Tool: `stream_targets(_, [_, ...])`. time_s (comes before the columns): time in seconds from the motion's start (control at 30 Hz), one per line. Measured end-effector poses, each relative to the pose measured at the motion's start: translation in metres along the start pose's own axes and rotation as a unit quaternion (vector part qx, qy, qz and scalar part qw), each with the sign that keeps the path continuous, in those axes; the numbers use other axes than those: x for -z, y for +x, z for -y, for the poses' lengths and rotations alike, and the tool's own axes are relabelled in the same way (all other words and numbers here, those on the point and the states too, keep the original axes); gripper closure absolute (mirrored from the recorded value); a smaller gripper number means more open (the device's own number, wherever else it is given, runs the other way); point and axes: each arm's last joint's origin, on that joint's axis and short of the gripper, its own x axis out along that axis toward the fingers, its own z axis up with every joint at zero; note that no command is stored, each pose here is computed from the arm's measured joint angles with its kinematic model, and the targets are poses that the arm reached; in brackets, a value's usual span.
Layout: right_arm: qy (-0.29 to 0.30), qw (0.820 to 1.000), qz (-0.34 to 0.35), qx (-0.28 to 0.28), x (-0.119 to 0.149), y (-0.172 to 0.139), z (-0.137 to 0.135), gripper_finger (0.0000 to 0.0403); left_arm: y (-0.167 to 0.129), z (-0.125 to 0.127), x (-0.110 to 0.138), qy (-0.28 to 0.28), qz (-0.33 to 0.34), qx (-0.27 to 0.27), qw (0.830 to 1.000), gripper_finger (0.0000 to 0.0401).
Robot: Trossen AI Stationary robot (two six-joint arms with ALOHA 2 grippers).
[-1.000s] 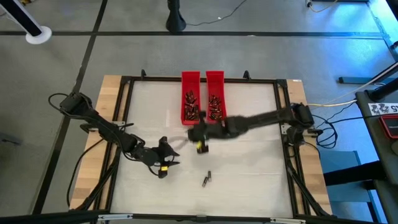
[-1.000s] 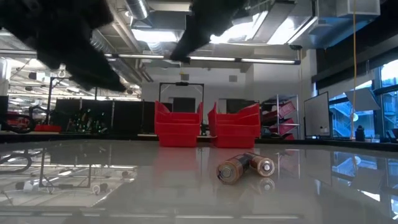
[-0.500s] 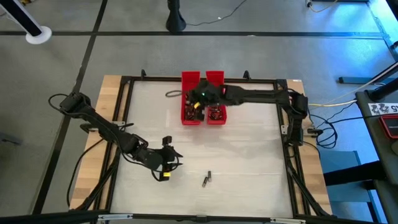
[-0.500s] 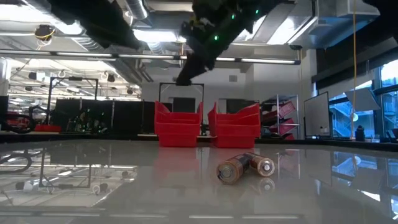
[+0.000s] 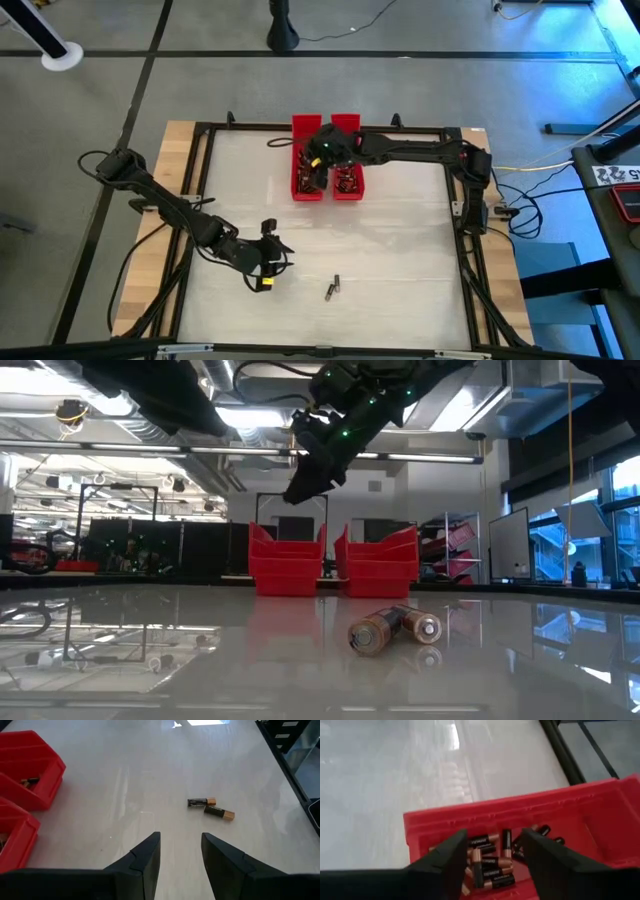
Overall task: Sort batteries
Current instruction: Put the large black battery into the left red bin
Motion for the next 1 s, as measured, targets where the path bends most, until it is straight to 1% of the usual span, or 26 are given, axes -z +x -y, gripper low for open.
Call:
stream_targets(0.1, [0.001,1.000,-0.008,0.004,0.002,0.001,0.000,0.0190,0.000,0.000,0.001,-0.001,-0.003,-0.001,1.000,0.0269])
stream_targets(0.17, [0.010,1.000,-0.017,-0.003,0.002,-0.004,0.000,0.0177,-0.001,0.001,0.002,-0.002,-0.008,0.000,1.000,0.0269])
stream_targets(0.27, [0.011,0.998,-0.030,-0.045,0.001,-0.018,-0.009,0.0169,-0.002,0.003,0.003,0.005,-0.009,0.004,1.000,0.0269])
stream_targets(0.37, [0.000,0.994,-0.055,-0.099,0.001,-0.036,-0.029,0.0168,-0.003,0.005,0.004,0.014,-0.008,0.007,1.000,0.0269])
stream_targets(0.5, [-0.028,0.981,-0.101,-0.164,0.004,-0.058,-0.068,0.0174,-0.003,0.005,0.003,0.015,-0.009,0.006,1.000,0.0269])
stream_targets(0.67, [-0.085,0.959,-0.169,-0.211,0.020,-0.072,-0.138,0.0183,-0.003,0.005,0.003,0.023,-0.009,0.006,1.000,0.0269])
stream_targets(0.73, [-0.111,0.953,-0.188,-0.209,0.027,-0.076,-0.164,0.0185,-0.003,0.005,0.003,0.025,-0.008,0.006,1.000,0.0269])
stream_targets(0.83, [-0.151,0.949,-0.202,-0.188,0.039,-0.081,-0.200,0.0188,-0.002,0.004,0.003,0.024,-0.008,0.006,1.000,0.0269])
stream_targets(1.0, [-0.222,0.936,-0.213,-0.168,0.061,-0.080,-0.248,0.0189,-0.002,0.004,0.003,0.025,-0.008,0.006,1.000,0.0269])
